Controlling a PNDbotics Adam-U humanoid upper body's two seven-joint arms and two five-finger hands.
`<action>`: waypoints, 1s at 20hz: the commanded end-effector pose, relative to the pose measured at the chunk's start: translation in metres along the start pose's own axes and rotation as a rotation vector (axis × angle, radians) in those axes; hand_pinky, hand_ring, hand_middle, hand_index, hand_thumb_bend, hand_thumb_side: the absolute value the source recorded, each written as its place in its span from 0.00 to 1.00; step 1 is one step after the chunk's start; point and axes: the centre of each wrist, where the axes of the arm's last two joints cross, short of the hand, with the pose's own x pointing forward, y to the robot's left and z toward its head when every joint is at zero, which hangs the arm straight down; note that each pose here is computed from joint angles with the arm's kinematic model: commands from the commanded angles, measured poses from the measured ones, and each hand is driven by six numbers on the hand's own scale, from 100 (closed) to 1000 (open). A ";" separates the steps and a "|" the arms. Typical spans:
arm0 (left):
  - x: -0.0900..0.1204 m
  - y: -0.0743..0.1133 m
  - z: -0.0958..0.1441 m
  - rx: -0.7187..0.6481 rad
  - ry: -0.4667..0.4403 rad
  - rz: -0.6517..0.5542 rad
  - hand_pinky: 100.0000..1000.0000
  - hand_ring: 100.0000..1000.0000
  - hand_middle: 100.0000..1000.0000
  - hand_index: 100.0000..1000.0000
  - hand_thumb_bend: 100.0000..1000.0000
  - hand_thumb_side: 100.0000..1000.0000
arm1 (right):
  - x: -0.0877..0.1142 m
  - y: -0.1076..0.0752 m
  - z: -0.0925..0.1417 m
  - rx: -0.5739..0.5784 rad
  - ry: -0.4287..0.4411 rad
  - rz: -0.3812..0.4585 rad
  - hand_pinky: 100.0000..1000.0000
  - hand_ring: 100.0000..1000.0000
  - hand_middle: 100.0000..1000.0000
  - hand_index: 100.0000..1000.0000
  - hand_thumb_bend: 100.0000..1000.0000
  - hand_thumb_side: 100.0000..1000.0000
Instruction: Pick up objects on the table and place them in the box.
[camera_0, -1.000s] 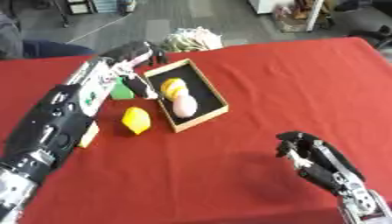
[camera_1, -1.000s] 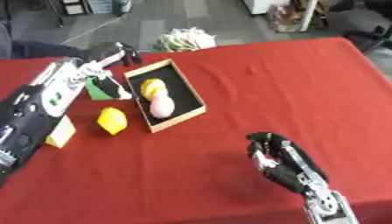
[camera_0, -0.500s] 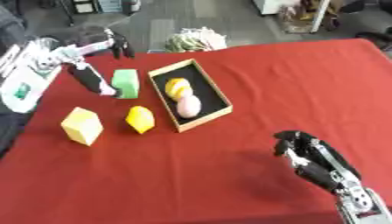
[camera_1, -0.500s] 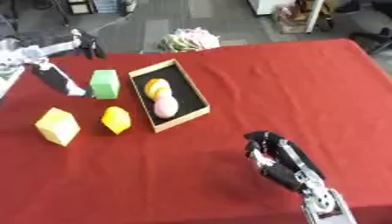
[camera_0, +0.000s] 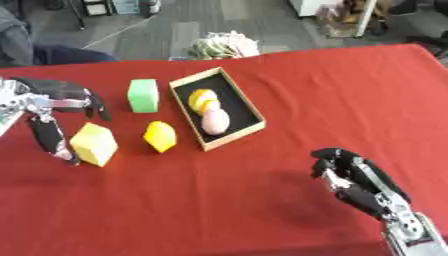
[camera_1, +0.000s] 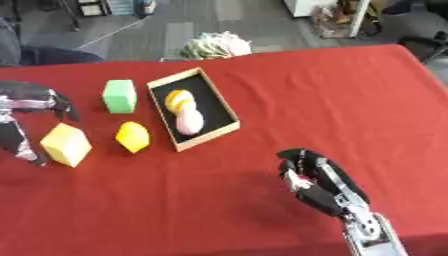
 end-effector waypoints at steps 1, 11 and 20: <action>-0.014 0.004 0.004 0.009 0.054 -0.003 0.84 0.76 0.76 0.84 0.59 0.00 | 0.005 -0.007 -0.001 -0.002 -0.014 0.024 0.69 0.54 0.51 0.72 0.00 0.34; -0.027 -0.010 -0.017 0.168 0.105 0.046 0.85 0.76 0.77 0.85 0.58 0.00 | 0.005 -0.006 -0.002 0.002 -0.016 0.021 0.69 0.54 0.51 0.72 0.00 0.34; -0.029 -0.018 -0.030 0.165 0.105 0.058 0.76 0.61 0.59 0.71 0.47 0.00 | 0.005 -0.005 -0.002 0.001 -0.016 0.018 0.69 0.54 0.51 0.72 0.00 0.35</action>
